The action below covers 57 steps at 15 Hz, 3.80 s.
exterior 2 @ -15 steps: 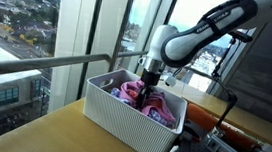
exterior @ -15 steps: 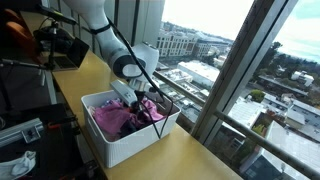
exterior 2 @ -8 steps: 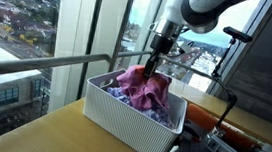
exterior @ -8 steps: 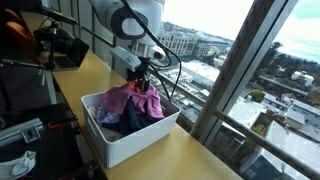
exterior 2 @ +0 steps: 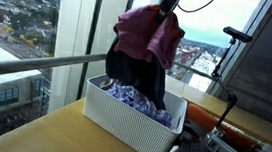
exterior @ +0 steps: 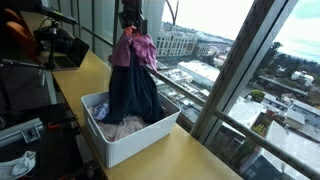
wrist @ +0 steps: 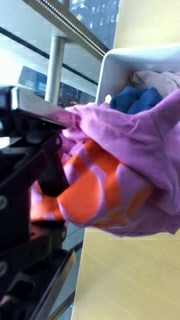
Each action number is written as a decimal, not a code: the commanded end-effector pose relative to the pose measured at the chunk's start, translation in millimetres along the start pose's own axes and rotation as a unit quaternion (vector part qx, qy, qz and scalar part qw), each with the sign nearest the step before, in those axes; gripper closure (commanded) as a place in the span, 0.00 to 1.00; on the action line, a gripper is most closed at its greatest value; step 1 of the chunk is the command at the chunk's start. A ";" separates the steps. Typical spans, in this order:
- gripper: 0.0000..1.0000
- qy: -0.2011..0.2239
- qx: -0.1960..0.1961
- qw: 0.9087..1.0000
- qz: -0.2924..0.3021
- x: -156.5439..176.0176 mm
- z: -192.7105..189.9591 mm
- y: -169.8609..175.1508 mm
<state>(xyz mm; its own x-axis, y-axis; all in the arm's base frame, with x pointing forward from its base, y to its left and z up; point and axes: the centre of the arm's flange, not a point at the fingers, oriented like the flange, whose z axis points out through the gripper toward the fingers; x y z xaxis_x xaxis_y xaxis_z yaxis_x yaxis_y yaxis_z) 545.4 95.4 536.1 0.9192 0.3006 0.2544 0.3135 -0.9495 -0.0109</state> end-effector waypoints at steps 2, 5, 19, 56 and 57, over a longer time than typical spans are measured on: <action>1.00 0.037 0.028 0.998 -0.052 36.3 -66.2 -103.7; 1.00 0.047 0.048 0.993 -0.094 56.2 -71.7 -190.8; 1.00 -0.054 0.140 0.974 -0.170 103.5 80.4 -366.2; 0.00 -0.233 -0.010 0.970 -0.071 -32.0 291.6 18.1; 0.00 -0.239 -0.013 0.969 -0.069 -38.9 297.3 24.1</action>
<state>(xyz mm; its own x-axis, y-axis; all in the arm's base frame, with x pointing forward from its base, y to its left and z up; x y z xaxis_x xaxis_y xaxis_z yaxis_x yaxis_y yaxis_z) 607.8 108.0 249.0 0.8819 0.4239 -0.2063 0.4298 -0.9028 -0.0177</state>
